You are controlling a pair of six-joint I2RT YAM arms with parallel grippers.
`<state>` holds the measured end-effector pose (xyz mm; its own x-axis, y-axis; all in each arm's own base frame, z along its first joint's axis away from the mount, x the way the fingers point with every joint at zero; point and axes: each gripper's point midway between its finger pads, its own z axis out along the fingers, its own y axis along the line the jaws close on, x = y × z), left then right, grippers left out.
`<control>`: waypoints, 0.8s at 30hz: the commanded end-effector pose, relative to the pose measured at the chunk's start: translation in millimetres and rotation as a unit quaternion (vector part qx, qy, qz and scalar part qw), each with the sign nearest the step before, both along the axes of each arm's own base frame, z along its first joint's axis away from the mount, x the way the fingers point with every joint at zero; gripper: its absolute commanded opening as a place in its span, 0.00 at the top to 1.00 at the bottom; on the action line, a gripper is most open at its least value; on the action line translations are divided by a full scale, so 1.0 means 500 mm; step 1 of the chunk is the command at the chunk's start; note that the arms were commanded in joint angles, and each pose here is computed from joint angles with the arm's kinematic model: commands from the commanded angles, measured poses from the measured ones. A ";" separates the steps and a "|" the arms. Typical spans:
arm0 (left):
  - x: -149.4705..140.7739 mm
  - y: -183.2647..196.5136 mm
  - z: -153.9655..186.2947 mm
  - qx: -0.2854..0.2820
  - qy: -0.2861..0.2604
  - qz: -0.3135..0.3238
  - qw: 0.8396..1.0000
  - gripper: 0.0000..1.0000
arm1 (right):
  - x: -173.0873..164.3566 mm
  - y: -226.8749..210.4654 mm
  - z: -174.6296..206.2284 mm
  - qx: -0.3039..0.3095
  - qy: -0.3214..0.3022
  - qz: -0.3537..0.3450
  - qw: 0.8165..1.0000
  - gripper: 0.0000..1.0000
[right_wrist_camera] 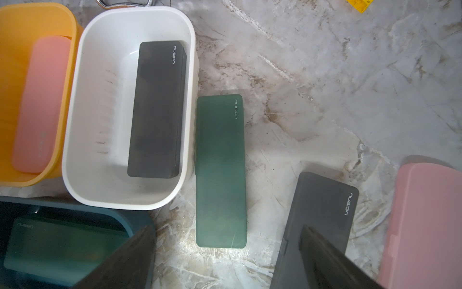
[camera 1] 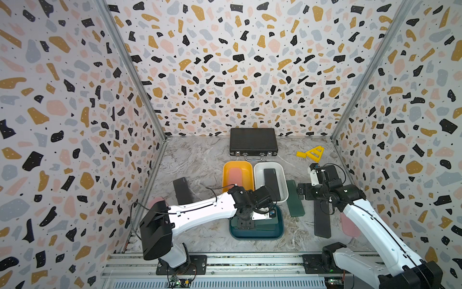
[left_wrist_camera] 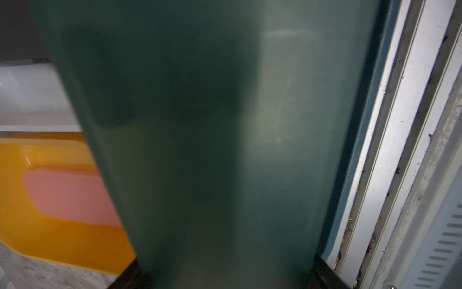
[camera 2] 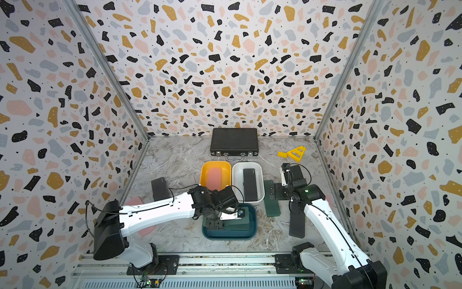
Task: Place the pencil cases by color into the storage box
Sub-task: Place the pencil case at the storage box.
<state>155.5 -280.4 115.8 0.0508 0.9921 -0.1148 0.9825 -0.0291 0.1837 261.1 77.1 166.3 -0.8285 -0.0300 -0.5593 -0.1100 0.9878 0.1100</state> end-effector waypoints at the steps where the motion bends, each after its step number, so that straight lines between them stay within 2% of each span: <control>1: 0.002 -0.018 0.011 -0.002 -0.011 -0.022 1.000 0.47 | -0.013 -0.006 0.002 -0.003 0.002 0.004 1.000 0.04; 24: -0.032 -0.033 -0.060 0.047 0.034 -0.020 0.998 0.46 | -0.014 -0.010 0.000 -0.002 0.004 0.007 1.000 0.04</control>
